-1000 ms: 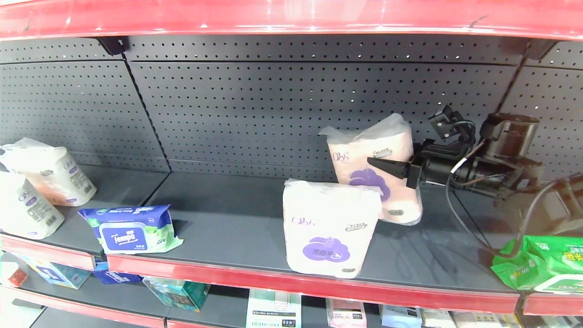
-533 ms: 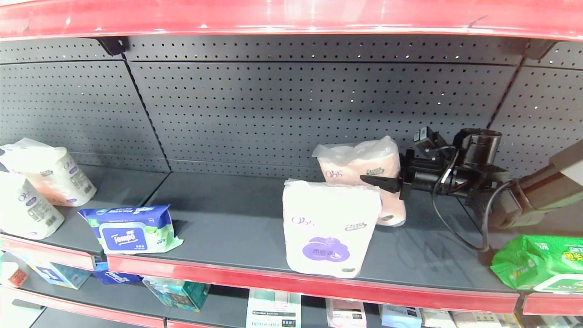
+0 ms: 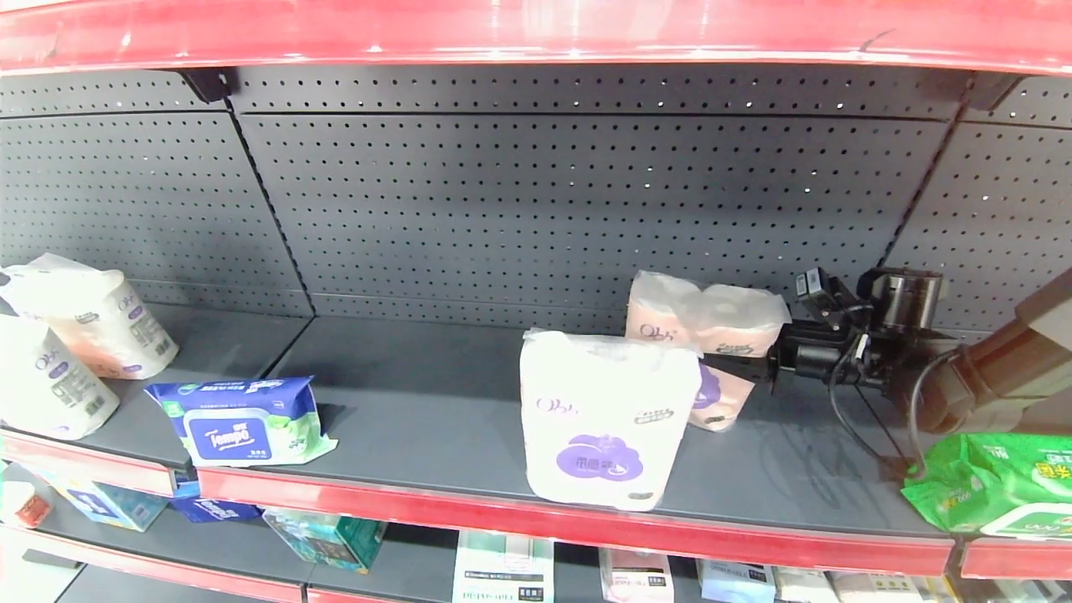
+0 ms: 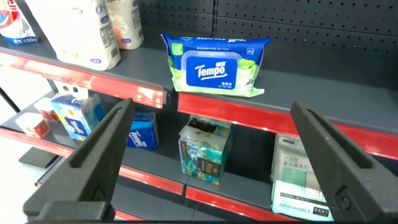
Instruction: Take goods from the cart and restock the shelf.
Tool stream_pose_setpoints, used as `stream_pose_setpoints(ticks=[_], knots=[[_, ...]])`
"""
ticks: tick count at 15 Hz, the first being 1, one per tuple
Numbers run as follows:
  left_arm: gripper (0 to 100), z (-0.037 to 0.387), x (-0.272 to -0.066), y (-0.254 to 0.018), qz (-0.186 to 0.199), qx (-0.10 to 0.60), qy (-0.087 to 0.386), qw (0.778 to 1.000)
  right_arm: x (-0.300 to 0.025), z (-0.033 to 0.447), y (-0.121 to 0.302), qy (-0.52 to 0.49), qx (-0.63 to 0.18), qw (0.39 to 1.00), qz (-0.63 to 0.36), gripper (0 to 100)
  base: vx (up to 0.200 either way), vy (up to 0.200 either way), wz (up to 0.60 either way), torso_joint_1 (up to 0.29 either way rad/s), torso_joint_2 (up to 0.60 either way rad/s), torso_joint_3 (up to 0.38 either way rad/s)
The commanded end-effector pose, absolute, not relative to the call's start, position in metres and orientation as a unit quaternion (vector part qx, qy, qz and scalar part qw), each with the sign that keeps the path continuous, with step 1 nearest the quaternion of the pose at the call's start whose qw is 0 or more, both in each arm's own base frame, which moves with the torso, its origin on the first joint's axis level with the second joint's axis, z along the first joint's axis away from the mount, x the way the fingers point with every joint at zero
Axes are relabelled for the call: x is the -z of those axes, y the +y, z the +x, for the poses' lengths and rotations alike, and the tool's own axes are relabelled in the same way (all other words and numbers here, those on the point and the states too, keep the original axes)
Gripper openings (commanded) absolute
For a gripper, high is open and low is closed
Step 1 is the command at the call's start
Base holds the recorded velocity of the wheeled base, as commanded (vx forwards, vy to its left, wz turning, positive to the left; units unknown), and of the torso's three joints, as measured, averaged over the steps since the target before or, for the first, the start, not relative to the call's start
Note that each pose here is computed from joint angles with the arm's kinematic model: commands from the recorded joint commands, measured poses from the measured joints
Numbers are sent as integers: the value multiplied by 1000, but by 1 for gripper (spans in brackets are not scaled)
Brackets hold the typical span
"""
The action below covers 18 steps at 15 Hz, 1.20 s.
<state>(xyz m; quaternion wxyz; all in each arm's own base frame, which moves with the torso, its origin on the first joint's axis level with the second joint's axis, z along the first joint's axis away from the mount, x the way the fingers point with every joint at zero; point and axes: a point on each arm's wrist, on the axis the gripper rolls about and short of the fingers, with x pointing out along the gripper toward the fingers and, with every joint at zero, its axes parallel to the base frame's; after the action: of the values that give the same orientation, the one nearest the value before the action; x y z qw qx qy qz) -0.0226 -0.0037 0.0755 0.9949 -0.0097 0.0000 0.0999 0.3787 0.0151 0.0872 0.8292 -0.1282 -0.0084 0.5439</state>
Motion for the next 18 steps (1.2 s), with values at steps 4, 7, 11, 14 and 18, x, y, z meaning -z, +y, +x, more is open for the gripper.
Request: stream_pose_setpoints(ticks=[4, 7, 11, 14, 18], knots=[[100, -23, -76, -4, -10, -100, 0, 995, -73, 385, 11, -1, -547, 828, -123, 0, 0, 0, 0, 0, 0, 0], [100, -23, -75, -4, -10, -100, 1, 995, -75, 387, 24, -7, -567, 815, -119, 0, 0, 0, 0, 0, 0, 0], [100, -23, -75, -4, -10, -100, 1, 995, -79, 392, 50, -11, -592, 799, -110, 0, 0, 0, 0, 0, 0, 0], [100, -23, -76, -4, -10, -100, 0, 995, -82, 406, 63, -29, -601, 790, -119, 0, 0, 0, 0, 0, 0, 0], [100, -23, -75, -4, -10, -100, 1, 995, -81, 410, 65, -23, -618, 780, -97, 0, 0, 0, 0, 0, 0, 0]])
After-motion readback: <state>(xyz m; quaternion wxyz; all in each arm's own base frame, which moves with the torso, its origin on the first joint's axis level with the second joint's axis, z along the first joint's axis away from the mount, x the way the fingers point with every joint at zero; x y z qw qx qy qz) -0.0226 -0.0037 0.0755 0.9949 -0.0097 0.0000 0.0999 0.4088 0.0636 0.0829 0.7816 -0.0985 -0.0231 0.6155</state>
